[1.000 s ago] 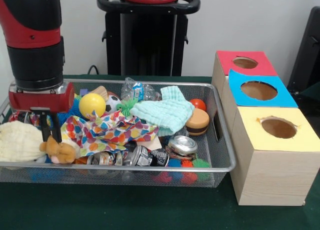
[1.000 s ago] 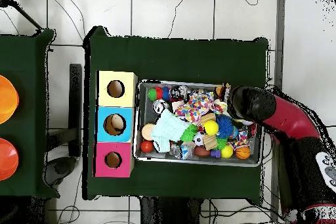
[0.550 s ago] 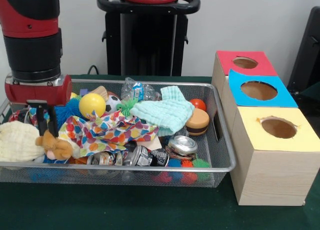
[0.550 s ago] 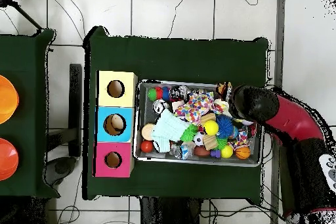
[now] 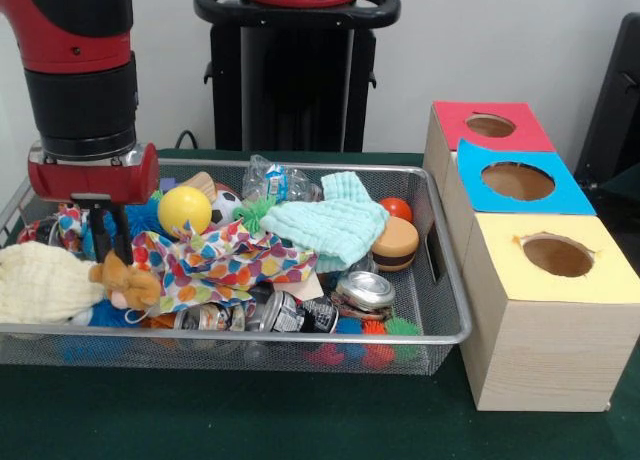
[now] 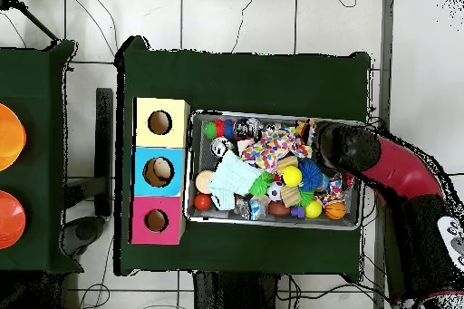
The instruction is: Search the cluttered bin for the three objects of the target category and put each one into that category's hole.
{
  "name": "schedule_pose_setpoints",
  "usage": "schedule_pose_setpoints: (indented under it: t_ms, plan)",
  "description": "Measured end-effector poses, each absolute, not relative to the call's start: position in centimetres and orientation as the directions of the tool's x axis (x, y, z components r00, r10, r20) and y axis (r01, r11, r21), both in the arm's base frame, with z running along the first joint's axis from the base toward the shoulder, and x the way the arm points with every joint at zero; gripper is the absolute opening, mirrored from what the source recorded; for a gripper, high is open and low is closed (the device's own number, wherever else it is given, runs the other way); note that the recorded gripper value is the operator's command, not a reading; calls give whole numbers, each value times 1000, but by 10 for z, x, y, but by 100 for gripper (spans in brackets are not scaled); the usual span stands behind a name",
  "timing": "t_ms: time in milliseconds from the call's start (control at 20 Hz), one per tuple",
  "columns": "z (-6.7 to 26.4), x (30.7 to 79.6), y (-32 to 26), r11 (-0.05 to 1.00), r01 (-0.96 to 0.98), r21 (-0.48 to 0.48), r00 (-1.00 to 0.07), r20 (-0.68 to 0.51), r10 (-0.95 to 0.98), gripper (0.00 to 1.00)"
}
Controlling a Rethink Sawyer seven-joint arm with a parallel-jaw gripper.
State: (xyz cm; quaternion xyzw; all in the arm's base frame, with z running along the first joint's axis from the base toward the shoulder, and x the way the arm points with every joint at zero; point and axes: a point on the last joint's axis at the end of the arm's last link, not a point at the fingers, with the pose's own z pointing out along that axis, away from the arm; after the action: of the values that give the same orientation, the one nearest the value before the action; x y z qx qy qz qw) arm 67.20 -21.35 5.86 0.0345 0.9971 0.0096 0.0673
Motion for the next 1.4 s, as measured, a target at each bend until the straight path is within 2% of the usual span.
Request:
schedule_pose_setpoints:
  t_ms: [1100,1400]
  plan:
    - [71,677,-213,998,61,10,-987,-149,61,0]
    - [93,682,-205,999,43,-9,-985,-169,41,0]
